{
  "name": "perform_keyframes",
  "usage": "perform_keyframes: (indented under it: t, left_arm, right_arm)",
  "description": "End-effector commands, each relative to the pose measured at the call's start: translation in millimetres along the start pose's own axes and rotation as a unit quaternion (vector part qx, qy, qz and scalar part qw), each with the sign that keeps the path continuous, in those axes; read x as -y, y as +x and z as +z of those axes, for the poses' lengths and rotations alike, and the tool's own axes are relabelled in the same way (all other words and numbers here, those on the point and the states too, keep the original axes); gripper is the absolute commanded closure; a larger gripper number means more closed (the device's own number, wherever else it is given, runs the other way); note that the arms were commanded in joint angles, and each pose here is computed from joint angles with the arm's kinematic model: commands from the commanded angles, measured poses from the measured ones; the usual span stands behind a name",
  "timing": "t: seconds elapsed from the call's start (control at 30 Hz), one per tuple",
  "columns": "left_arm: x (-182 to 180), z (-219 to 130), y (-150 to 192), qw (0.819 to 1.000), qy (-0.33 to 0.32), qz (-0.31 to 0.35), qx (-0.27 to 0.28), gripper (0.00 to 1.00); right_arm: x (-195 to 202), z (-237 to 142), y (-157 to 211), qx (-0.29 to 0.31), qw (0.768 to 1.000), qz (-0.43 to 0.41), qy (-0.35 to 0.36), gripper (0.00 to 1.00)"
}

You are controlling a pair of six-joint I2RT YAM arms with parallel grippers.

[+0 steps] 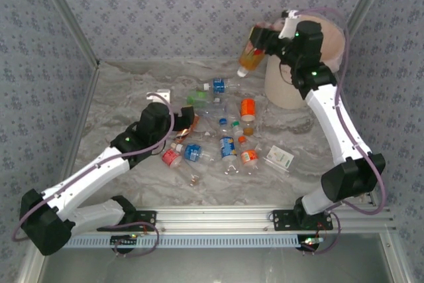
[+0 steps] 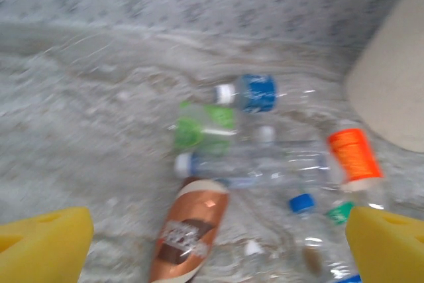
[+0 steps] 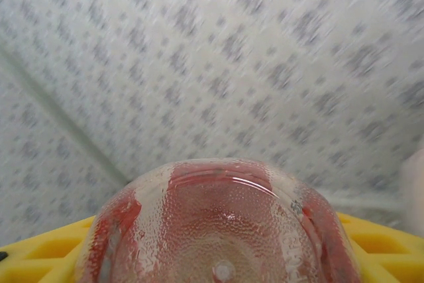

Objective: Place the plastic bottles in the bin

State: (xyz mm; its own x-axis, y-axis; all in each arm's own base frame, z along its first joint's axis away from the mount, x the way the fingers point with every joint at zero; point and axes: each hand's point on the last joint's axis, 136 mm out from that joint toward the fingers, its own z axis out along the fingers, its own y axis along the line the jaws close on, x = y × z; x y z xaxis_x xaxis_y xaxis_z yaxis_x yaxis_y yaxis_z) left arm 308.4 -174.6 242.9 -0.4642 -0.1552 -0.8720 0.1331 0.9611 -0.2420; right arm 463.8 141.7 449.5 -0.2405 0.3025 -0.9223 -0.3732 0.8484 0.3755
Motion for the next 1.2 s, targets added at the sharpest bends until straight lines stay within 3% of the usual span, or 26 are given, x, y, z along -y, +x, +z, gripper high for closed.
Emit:
perform_keyframes:
  t: [0.0,0.23,0.43,0.67,0.83,1.03,1.17]
  left_arm:
    - [-31,-5,6,0.997,-0.054,-0.054,0.011,0.02]
    - [-44,-6,7,0.995,-0.077,-0.066,0.012,0.02]
    - [-43,-1,11,0.994,-0.083,-0.066,-0.001,0.02]
    - [-45,1,13,0.994,-0.088,-0.068,-0.003,0.02]
    - [-50,2,18,0.993,-0.099,-0.068,-0.009,0.02]
    - [-56,2,22,0.991,-0.109,-0.074,-0.011,0.02]
    - [-61,3,26,0.989,-0.118,-0.083,-0.014,0.02]
  right_arm:
    - [34,-8,-40,0.047,0.995,-0.039,0.073,0.51]
    - [94,-11,-76,0.091,0.979,-0.074,0.167,0.5]
    - [155,-11,-83,0.085,0.963,-0.077,0.245,0.5]
    - [200,6,-37,-0.002,0.958,-0.078,0.278,0.48]
    - [231,7,1,-0.081,0.934,-0.095,0.335,0.47]
    - [247,11,42,-0.177,0.905,-0.122,0.367,0.44]
    - [242,21,67,-0.216,0.904,-0.121,0.349,0.41]
